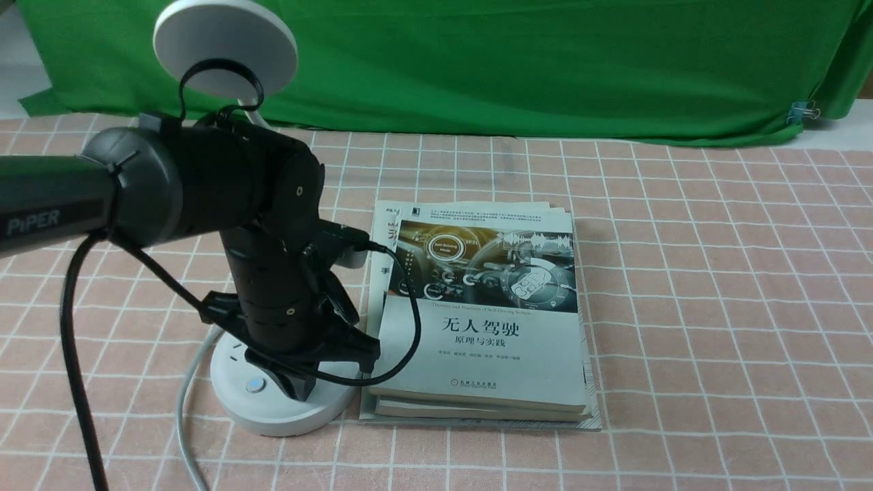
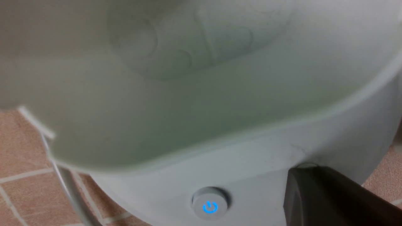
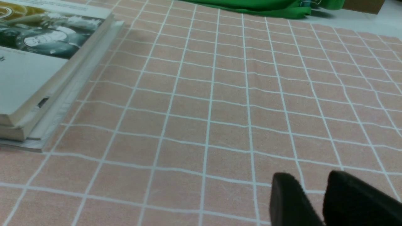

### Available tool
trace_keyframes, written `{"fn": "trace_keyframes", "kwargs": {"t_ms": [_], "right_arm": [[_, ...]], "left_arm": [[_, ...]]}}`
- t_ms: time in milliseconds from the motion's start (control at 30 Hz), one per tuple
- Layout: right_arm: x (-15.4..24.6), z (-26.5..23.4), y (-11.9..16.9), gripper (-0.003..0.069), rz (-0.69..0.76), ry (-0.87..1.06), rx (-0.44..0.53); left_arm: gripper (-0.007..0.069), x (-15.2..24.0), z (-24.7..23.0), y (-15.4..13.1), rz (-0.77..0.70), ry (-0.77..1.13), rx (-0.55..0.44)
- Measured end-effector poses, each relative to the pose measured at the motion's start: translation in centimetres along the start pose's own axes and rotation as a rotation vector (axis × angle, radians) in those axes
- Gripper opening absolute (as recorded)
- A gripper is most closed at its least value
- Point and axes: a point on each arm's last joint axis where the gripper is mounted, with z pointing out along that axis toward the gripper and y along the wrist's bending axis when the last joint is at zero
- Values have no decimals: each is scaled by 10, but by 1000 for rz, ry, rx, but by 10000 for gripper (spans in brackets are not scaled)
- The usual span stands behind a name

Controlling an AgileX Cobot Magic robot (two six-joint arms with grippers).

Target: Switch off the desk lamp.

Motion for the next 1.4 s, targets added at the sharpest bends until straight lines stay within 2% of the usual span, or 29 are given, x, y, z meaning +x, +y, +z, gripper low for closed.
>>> {"fn": "trace_keyframes", "kwargs": {"t_ms": [167,400,600,700,767,800,1033,1233,1400], "right_arm": [[0,0,0,242,0,0,0],[0,0,0,242,0,0,0],[0,0,0,242,0,0,0],[0,0,0,242,0,0,0],[0,0,0,242,0,0,0],[0,0,0,242,0,0,0],[0,0,0,242,0,0,0],[0,0,0,242,0,0,0],[0,0,0,242,0,0,0]], "left_arm": [[6,1,-4,-1,4,-5,5],[6,21,-53,-5,-10,-143,50],[6,75,-76,-8,-31,-268,86],[6,118,-87,-7,-38,-439,89],[6,131,-85,-6,-41,-490,88],[6,152,-85,-5,-43,-576,87],[6,214,-79,-3,-55,-827,91],[6,244,-76,-2,-49,-940,91],[6,251,-79,-2,-46,-988,93]]}}
